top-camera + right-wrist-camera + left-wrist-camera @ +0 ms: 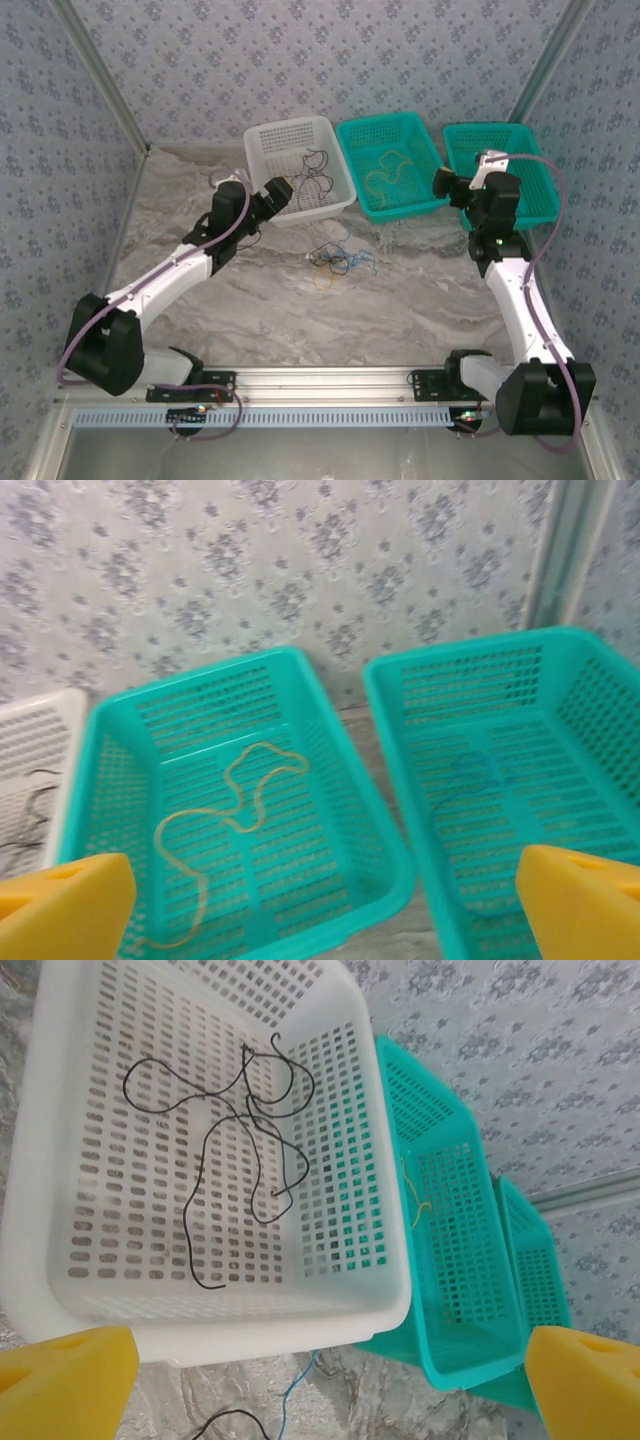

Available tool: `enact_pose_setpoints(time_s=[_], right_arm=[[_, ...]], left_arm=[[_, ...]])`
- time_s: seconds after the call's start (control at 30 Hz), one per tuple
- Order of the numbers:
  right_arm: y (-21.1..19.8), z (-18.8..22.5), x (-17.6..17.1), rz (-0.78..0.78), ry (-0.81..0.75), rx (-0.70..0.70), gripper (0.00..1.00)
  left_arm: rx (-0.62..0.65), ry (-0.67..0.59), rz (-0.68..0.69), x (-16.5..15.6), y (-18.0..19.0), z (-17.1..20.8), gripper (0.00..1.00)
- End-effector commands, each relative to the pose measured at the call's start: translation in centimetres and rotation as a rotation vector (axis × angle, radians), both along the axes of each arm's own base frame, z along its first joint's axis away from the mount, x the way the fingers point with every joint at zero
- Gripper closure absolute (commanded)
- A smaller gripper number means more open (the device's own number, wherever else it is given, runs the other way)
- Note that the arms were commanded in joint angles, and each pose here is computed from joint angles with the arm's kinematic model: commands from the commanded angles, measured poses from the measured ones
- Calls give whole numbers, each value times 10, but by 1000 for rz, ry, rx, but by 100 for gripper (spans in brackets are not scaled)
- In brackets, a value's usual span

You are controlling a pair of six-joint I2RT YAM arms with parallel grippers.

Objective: Untangle the cables

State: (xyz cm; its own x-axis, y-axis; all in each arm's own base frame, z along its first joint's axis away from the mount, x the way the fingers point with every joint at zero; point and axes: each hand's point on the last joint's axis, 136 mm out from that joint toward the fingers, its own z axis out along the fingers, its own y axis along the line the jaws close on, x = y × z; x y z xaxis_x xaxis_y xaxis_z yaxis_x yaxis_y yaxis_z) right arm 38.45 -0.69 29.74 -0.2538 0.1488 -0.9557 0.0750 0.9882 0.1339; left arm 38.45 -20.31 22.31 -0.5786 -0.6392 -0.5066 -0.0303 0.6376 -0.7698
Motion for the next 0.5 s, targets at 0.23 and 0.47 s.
enact_pose_setpoints(time_s=[0.23,0.47], right_arm=[[37,-63,-26,26,203,255,0],[40,-104,-35,-24,270,358,0]], left_arm=[[31,-51,-71,6,-27,21,1],[123,-40,-132,2,-46,15,1]])
